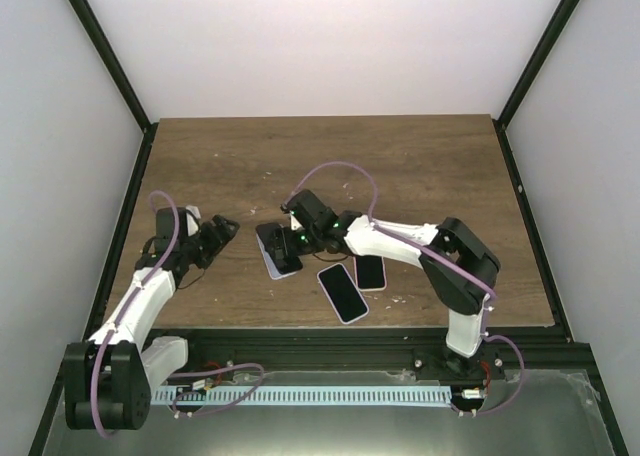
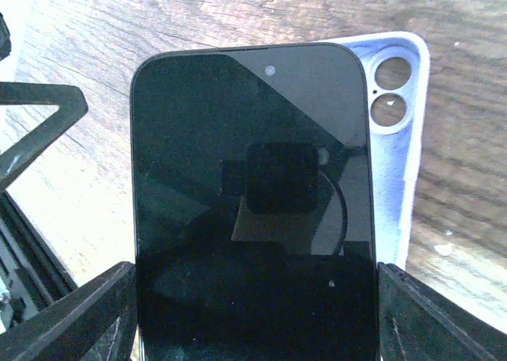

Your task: Put the phone into the phone case

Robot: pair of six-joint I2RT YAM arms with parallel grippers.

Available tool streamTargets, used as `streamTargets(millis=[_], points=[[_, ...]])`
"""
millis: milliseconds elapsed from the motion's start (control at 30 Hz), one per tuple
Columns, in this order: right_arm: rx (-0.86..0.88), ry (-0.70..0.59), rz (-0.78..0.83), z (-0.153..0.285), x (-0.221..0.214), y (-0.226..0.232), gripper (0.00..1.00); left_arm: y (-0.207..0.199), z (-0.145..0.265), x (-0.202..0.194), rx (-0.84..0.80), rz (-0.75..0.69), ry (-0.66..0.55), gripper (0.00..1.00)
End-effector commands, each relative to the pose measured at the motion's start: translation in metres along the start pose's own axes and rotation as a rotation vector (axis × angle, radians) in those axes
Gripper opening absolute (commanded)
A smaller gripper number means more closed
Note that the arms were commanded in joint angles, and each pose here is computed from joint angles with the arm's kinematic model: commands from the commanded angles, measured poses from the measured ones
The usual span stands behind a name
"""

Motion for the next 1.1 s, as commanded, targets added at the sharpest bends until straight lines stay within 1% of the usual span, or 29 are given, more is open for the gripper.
streamTargets(millis=[0,167,333,433,900,1067], points=[[0.062,-0.134,-0.083,0.001,0.017,0.022,0.64,0.002,0.002,-0.002,-0.005,0.024,0.017,0.90],[0.029,-0.142,-0.129,-0.016,0.013,0.018,0.64,0.006,0.001,-0.005,-0.006,0.036,0.024,0.88],[0.029,-0.111,-0.156,-0.033,0.012,0.015,0.65,0.007,0.000,-0.006,-0.010,0.035,0.029,0.87],[0.005,-0.118,-0.172,-0.037,0.011,0.011,0.65,0.006,0.000,-0.005,-0.007,0.034,0.030,0.86],[-0.014,-0.142,-0.158,-0.048,0.018,0.009,0.65,0.008,-0.008,-0.005,-0.020,0.043,0.059,0.81],[-0.042,-0.129,-0.141,-0.056,0.017,0.005,0.65,0.007,-0.008,-0.006,-0.029,0.037,0.069,0.80]])
Point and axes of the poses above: each gripper's point midway between its finger pads, its own z axis back along the fingers, its own y axis along the line the jaws close on, x = y × z, the point moved 8 cm from there along z, back along the fingers, and after that the axes turned 15 degrees about z, right-handed, at the moved point
